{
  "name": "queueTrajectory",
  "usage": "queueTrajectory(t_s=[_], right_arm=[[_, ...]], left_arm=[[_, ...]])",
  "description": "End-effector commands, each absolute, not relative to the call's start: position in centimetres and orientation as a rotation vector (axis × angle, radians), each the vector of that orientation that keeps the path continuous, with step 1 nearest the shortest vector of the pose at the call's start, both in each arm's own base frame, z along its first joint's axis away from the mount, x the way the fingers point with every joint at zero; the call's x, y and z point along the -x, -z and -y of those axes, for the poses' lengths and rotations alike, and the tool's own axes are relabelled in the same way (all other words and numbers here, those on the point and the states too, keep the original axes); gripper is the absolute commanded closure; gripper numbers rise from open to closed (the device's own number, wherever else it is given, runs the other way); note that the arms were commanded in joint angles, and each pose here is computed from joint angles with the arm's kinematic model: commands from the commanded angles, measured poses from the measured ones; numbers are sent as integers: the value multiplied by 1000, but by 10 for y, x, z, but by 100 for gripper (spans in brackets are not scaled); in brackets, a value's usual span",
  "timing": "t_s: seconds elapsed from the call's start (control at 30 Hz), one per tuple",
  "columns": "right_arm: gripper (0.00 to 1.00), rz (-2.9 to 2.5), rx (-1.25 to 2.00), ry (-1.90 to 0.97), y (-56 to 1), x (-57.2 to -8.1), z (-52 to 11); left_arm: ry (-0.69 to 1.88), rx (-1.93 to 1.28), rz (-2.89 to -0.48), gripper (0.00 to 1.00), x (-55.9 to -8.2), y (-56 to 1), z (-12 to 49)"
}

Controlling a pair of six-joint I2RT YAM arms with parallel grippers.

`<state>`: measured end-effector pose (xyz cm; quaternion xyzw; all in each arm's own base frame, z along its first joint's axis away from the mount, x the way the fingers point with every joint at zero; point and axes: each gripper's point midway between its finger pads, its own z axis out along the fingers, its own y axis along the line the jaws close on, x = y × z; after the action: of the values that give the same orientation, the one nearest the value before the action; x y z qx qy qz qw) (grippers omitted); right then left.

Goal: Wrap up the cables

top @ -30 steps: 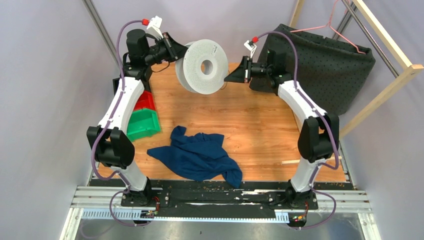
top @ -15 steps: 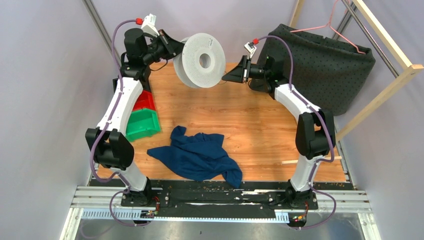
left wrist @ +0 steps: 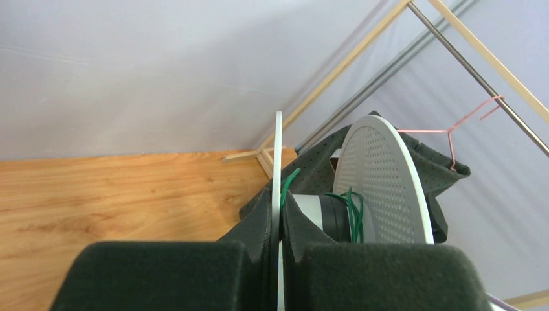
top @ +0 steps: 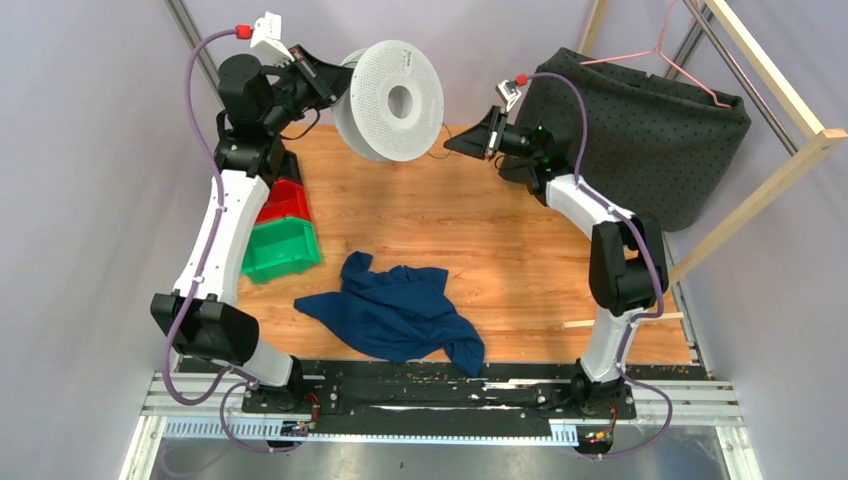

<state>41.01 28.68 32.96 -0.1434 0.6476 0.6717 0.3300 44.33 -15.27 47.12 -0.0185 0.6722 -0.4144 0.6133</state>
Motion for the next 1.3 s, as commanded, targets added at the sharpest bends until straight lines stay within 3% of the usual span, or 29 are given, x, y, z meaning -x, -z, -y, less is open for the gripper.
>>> queueTrajectory(t_s=[0.0, 0.47, 1.27], right_arm=[[99, -1582, 301, -1833, -346, -415, -285], [99, -1666, 167, -1891, -346, -401, -328], [99, -1634, -160, -2155, -362, -414, -371]], left_arm=[[951, 125, -1452, 100, -437, -499, 140], [1028, 476, -1223, 100, -442, -480, 108], [1075, 592, -1024, 100, -445, -438, 135]])
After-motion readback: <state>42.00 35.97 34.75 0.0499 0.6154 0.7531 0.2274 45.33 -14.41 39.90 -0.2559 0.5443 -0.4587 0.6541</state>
